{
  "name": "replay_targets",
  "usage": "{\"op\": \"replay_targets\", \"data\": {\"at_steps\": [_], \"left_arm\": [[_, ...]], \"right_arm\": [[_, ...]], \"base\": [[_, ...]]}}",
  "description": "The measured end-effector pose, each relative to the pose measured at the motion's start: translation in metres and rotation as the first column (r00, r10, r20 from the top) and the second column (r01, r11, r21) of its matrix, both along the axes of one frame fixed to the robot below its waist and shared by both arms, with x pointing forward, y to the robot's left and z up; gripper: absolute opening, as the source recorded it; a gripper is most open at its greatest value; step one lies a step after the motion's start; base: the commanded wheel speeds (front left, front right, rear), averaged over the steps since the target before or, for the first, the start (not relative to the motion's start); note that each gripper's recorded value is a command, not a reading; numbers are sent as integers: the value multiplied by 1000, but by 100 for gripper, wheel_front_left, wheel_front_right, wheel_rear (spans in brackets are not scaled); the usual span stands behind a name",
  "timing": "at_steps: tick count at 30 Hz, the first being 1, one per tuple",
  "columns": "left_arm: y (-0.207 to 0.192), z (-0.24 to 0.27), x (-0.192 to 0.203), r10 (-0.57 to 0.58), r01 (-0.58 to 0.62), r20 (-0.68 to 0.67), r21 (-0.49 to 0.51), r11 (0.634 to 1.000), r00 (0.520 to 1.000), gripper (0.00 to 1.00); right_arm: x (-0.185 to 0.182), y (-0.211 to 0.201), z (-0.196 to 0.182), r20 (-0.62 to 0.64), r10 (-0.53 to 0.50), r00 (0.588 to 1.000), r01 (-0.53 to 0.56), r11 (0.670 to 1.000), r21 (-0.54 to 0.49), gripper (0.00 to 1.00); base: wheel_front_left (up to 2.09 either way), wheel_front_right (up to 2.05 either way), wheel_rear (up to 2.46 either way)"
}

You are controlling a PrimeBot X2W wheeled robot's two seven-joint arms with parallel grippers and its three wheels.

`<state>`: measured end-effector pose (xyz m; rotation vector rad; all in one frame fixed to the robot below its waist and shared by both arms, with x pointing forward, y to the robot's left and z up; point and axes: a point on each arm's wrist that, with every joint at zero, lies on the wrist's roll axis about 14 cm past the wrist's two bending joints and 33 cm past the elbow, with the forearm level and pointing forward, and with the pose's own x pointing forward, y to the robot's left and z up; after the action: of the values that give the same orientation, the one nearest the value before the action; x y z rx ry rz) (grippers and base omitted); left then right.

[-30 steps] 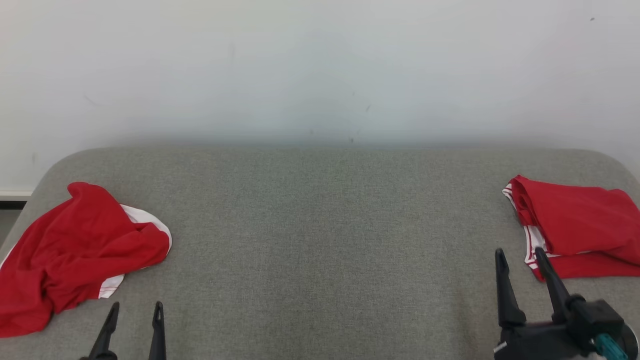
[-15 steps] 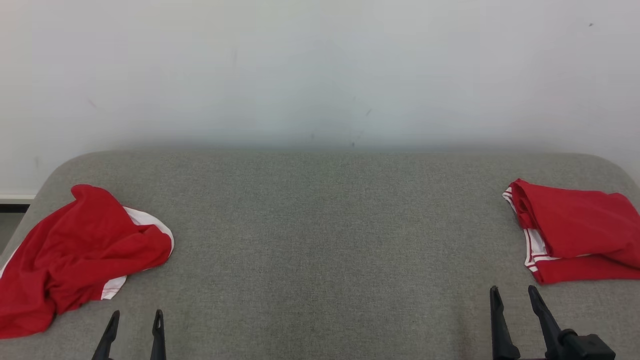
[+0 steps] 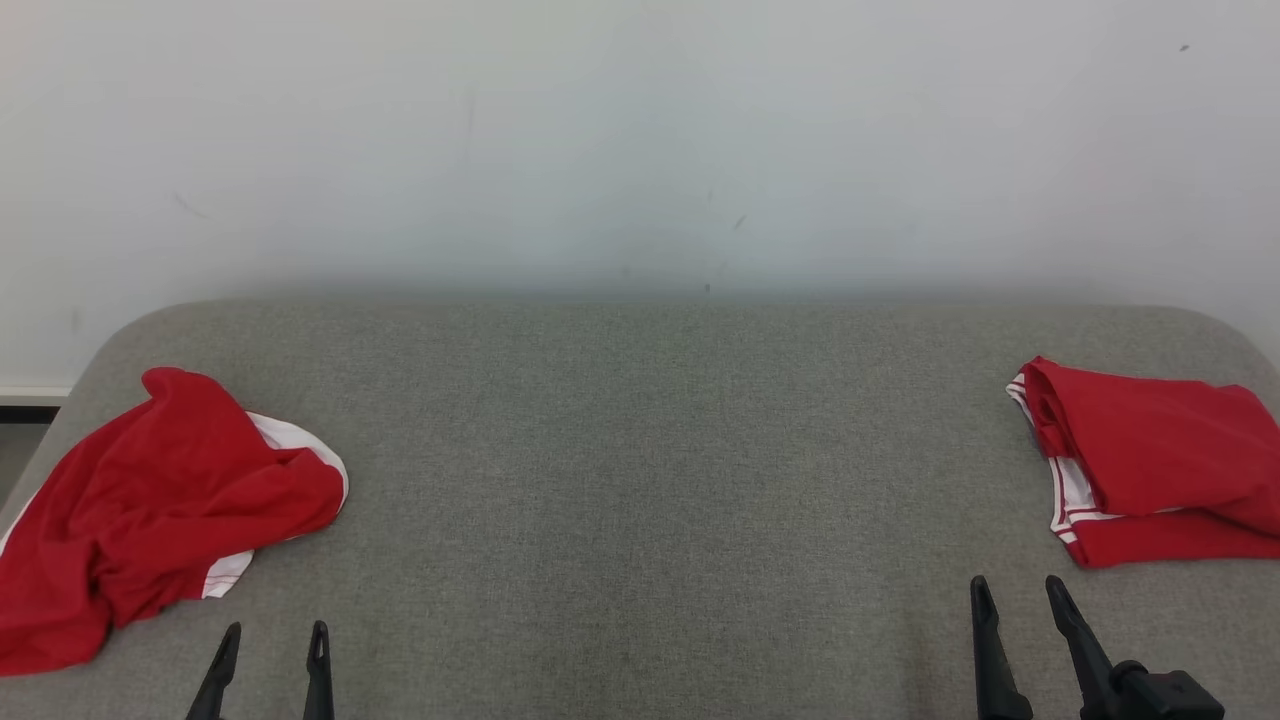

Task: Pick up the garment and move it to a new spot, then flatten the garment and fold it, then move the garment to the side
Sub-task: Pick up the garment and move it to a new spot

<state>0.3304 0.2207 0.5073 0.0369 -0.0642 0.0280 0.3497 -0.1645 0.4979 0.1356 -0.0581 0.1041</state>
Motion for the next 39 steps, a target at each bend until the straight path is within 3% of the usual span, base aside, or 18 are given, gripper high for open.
{"op": "replay_targets", "data": {"at_steps": [14,24,34,39], "left_arm": [[8,2,-7,19,-19,-1,6,1000,1000,100],[52,3,-39,156,-156,-4,20,988,988,100],[98,-1,-94,340,-340,-15,21,940,940,100],[122,-2,-126,442,-442,-17,24,897,897,100]], "right_arm": [[4,7,-4,-14,23,1000,-23,1000,9,100],[18,49,-9,-34,149,988,-149,989,1,100],[32,110,-10,-42,319,947,-320,948,-1,100],[35,148,-4,-29,416,909,-417,909,4,100]], "base": [[0,0,0],[0,0,0],[0,0,0],[0,0,0]]}}
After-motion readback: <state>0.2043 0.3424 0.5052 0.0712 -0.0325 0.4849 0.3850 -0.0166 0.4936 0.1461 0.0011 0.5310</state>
